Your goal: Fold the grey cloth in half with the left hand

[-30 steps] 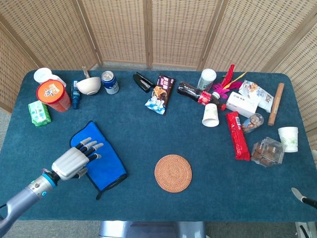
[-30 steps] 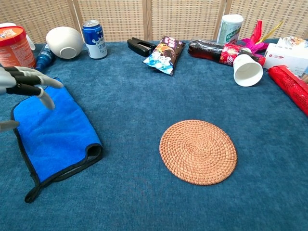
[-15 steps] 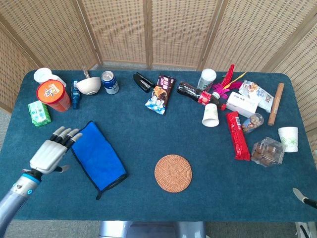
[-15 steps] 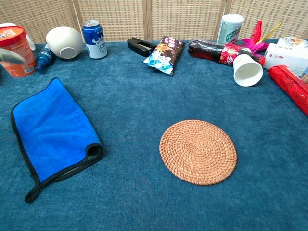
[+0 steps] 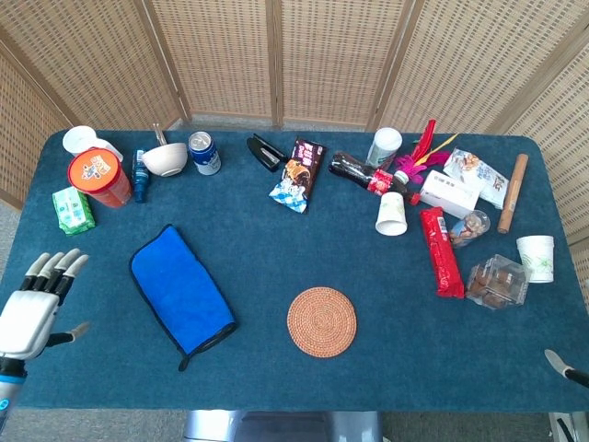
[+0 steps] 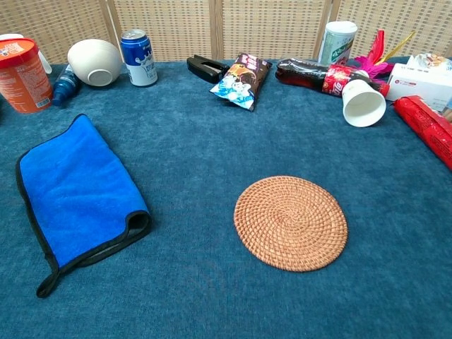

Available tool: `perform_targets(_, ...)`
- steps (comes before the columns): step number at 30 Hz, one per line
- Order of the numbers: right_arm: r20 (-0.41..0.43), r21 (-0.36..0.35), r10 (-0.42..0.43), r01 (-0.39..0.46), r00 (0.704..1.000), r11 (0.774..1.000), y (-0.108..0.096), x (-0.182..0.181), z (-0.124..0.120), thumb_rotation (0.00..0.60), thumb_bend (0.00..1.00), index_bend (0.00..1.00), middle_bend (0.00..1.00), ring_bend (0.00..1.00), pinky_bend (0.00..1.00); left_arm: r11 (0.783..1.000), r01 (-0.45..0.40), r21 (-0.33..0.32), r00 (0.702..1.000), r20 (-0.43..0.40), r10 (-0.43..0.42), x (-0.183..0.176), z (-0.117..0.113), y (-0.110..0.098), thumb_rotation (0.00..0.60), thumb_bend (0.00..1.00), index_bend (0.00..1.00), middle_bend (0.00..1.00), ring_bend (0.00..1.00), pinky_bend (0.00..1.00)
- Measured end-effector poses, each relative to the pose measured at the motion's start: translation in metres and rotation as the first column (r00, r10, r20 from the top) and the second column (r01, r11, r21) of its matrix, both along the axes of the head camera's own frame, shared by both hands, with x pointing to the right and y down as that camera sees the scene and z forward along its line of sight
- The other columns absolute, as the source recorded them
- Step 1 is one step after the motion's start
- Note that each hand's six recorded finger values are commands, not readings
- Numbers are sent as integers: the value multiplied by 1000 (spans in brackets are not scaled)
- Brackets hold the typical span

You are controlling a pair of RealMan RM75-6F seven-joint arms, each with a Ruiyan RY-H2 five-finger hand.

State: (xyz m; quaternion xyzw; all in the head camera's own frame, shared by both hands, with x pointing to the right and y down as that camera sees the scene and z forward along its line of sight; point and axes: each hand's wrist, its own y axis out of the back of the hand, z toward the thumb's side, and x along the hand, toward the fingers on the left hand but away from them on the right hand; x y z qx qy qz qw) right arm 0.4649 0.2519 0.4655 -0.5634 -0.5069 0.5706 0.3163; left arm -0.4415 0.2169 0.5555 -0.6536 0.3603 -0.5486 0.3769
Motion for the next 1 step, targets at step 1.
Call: perform_targets(1, 0, 0, -1, 1, 1000, 1000, 0, 0, 0, 600, 0, 0, 0, 0, 0, 1000, 11, 3, 1000, -7, -11, -2, -2, 3, 600, 72, 0, 0, 0, 0)
